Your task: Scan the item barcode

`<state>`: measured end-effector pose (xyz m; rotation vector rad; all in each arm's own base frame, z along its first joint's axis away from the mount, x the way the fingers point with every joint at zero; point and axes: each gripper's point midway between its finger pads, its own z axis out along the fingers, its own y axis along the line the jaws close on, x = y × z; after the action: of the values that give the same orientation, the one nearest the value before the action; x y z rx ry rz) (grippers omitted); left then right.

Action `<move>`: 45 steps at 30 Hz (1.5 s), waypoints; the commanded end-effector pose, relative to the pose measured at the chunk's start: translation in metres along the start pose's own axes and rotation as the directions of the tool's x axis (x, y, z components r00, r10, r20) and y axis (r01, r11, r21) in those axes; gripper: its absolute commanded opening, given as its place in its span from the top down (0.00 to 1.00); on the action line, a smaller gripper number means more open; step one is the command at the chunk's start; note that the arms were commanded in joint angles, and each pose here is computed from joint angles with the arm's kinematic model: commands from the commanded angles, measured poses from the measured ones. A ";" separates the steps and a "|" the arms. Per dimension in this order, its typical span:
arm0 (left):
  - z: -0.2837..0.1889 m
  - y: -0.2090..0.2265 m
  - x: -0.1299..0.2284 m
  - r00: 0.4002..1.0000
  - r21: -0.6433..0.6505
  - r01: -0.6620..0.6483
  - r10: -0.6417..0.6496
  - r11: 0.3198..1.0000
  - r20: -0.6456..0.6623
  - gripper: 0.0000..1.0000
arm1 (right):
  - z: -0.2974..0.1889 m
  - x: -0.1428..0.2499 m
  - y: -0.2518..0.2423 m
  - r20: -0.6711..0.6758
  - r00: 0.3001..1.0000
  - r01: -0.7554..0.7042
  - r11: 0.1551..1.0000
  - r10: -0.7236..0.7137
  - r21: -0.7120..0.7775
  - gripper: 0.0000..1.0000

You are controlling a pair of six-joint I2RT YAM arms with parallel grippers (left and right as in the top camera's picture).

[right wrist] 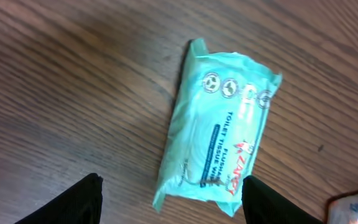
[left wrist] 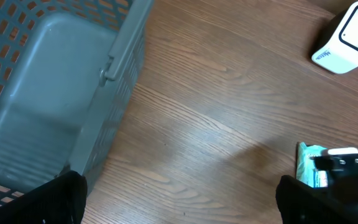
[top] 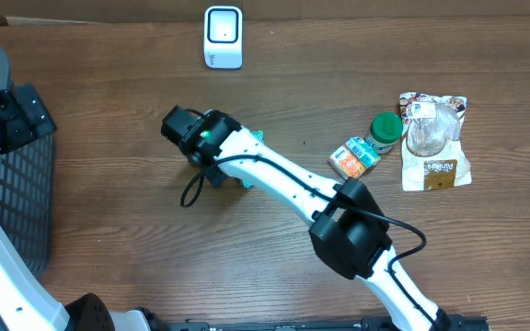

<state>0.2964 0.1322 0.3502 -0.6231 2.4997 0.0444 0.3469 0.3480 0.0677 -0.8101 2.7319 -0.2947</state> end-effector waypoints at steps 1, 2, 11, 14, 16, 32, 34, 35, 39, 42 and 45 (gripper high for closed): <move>-0.001 -0.002 -0.002 1.000 0.012 -0.017 0.017 1.000 0.007 0.01 | 0.025 0.006 -0.005 -0.041 0.999 0.037 0.998 -0.035 0.049 0.34; -0.001 -0.002 -0.002 1.000 0.012 -0.017 0.017 1.000 0.007 0.01 | 0.027 0.008 -0.004 -0.048 0.998 0.043 0.998 -0.041 0.050 0.34; -0.001 -0.002 -0.002 1.000 0.012 -0.017 0.017 1.000 0.007 0.00 | 0.065 0.024 -0.004 -0.133 0.987 0.108 0.990 -0.095 0.096 0.41; -0.001 -0.002 -0.002 1.000 0.012 -0.017 0.017 1.000 0.007 0.00 | 0.068 0.025 -0.008 -0.142 0.985 0.110 0.988 -0.094 0.111 0.55; -0.001 -0.002 -0.002 1.000 0.012 -0.017 0.017 1.000 0.007 0.00 | 0.069 0.025 -0.009 -0.144 0.986 0.106 0.988 -0.090 0.112 0.67; -0.001 -0.002 -0.002 1.000 0.012 -0.017 0.017 1.000 0.007 0.00 | 0.018 0.007 0.024 -0.113 0.992 0.030 0.977 -0.055 -0.210 0.96; -0.001 -0.002 -0.002 1.000 0.012 -0.017 0.017 1.000 0.007 0.00 | -0.014 -0.007 0.034 -0.076 0.997 -0.005 0.926 -0.025 -0.377 0.96; -0.001 -0.002 -0.002 1.000 0.012 -0.017 0.017 1.000 0.007 0.00 | -0.044 -0.020 0.041 -0.047 0.999 -0.033 0.843 0.009 -0.537 0.96; -0.001 -0.002 -0.002 1.000 0.012 -0.017 0.017 1.000 0.007 0.00 | -0.097 -0.040 0.047 -0.039 0.998 -0.065 0.560 0.058 -0.826 0.96; -0.001 -0.002 -0.002 1.000 0.012 -0.017 0.017 1.000 0.007 0.01 | -0.112 -0.044 0.044 -0.066 0.996 -0.086 0.388 0.065 -0.918 0.96; -0.001 -0.002 -0.002 1.000 0.011 -0.017 0.017 1.000 0.007 0.00 | -0.117 -0.045 0.044 -0.082 0.995 -0.093 0.224 0.060 -0.970 0.96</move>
<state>0.2965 0.1322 0.3503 -0.6235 2.4993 0.0443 0.3482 0.4082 0.1228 -0.7907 2.8637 1.1278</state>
